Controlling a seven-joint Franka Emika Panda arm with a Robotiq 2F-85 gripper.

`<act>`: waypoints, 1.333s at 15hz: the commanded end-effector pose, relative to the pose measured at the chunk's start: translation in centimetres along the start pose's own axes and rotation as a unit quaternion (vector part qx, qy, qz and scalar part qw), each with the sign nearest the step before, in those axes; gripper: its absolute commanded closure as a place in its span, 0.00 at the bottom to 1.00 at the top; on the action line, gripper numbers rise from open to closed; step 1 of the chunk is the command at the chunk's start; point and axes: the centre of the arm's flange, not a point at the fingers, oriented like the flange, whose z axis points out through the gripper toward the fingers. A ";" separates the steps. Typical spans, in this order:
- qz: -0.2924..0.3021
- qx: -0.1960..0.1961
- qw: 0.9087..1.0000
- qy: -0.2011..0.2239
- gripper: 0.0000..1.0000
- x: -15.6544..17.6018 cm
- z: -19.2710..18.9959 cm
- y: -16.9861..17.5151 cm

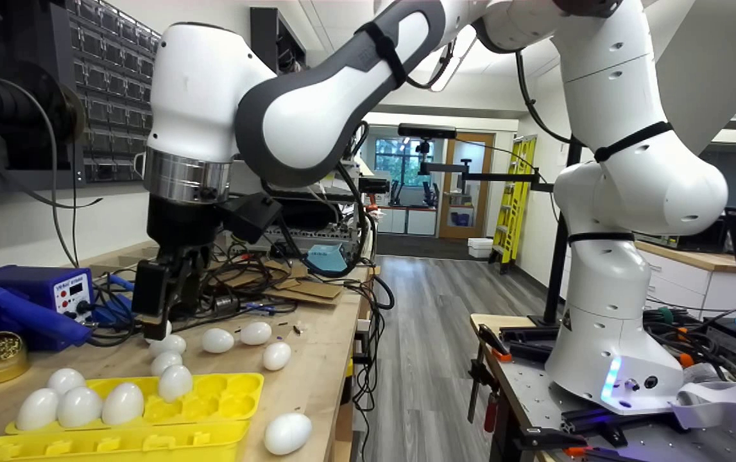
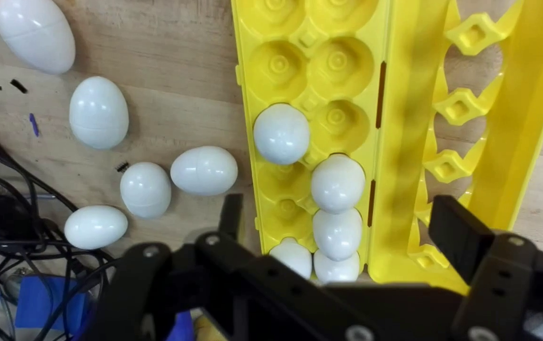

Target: Remove one egg from the box and place it on the countertop

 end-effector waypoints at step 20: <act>0.017 -0.022 0.999 -0.017 0.00 0.8 10.4 2.0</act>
